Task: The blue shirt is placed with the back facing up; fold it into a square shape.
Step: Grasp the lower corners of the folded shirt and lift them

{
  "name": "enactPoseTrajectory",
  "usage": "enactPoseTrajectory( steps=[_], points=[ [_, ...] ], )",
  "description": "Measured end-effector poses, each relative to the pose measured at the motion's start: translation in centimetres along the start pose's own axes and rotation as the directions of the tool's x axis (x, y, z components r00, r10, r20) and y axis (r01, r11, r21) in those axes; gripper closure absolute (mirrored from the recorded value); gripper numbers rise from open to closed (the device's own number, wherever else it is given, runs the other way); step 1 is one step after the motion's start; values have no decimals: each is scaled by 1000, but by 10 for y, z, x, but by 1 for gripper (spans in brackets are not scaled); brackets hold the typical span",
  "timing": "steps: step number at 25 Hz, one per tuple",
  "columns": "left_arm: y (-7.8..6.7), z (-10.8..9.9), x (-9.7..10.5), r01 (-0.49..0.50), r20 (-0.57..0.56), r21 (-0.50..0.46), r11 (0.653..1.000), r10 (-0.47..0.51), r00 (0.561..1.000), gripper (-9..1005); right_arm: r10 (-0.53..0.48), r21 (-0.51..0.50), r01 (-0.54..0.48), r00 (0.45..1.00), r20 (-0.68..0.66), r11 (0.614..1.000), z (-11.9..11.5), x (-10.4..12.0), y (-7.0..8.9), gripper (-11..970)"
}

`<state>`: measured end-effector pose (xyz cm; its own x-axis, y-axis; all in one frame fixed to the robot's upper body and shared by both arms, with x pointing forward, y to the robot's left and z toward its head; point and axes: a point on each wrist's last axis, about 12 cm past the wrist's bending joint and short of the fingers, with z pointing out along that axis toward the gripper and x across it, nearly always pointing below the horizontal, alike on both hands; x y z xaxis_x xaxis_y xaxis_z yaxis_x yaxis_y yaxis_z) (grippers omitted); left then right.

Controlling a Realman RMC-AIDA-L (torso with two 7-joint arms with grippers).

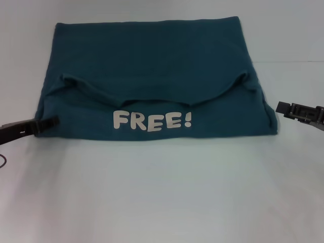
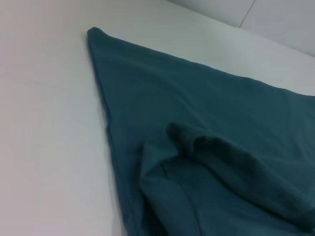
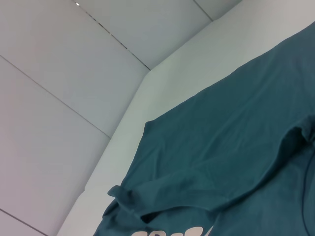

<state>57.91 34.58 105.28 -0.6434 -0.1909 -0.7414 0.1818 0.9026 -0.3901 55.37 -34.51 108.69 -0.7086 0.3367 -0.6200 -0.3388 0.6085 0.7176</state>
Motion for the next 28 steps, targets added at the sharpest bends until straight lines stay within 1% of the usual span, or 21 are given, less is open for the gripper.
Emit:
enactPoseTrajectory(
  steps=[4,11,20,28],
  points=[
    [1,-1,2,5,-2,-3,1000,-5,1000,491,5,3,-5,1000,4,1000,-2,1,-1,376],
    [-2,1,8,13,-19,11,1000,-13,1000,512,9,4,-9,1000,6,1000,-2,2,-1,375],
    [-5,3,8,8,-21,20,1000,-8,1000,538,12,7,-12,1000,7,1000,-3,3,-2,375],
    [-6,-4,-1,12,2,43,999,-12,1000,831,6,23,-6,1000,-18,1000,-4,2,-4,375]
  ],
)
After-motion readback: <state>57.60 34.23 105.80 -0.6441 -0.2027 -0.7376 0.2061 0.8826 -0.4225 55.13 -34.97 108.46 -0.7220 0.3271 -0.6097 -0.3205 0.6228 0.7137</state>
